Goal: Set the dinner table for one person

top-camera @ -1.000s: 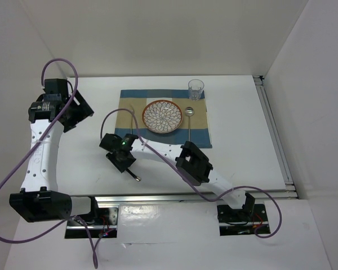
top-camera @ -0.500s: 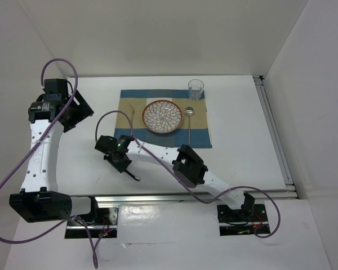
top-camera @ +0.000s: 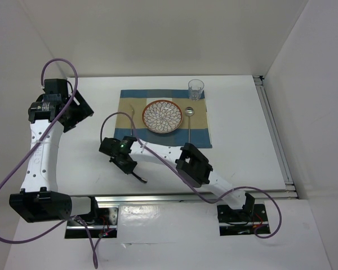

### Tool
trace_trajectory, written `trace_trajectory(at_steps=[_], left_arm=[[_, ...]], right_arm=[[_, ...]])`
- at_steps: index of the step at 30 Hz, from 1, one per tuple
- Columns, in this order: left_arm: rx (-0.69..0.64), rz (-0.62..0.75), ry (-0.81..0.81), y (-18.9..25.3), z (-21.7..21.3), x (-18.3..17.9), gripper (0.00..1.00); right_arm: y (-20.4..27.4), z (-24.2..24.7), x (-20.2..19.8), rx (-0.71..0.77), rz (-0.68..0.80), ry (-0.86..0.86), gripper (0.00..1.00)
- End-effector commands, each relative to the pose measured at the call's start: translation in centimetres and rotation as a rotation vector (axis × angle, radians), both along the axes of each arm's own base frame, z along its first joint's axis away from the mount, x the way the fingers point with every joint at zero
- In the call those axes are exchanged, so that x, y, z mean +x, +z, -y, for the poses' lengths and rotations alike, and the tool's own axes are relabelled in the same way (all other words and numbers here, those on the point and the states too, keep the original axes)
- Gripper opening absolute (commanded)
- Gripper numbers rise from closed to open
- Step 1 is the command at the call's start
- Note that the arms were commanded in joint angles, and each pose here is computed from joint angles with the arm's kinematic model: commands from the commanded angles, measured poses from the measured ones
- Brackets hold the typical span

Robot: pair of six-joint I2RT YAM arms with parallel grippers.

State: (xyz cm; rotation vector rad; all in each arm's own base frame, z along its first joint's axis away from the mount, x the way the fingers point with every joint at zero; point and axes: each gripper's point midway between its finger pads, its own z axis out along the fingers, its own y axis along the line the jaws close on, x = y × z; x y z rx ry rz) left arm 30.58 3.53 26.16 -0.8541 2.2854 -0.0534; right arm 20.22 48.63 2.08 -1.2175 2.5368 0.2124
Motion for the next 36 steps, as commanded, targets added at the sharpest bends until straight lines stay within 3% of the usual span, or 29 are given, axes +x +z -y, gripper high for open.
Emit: trace_trajectory(at_steps=[1, 21, 28, 36], left_arm=[[0.012, 0.041, -0.002, 1.1, -0.1, -0.2, 0.89], [0.005, 0.041, -0.008, 1.2, 0.0, 0.0, 0.89], [-0.008, 0.044, -0.007, 1.2, 0.2, 0.0, 0.89], [-0.015, 0.045, -0.013, 1.2, 0.3, 0.3, 0.89]], right_arm=[[4.8, 1.7, 0.6, 0.025, 0.057, -0.020, 0.00], [9.2, 9.1, 3.7, 0.029, 0.118, -0.057, 0.00], [11.4, 15.0, 7.6, 0.064, 0.136, -0.251, 0.00], [11.8, 25.6, 14.3, 0.086, 0.097, -0.609, 0.00]])
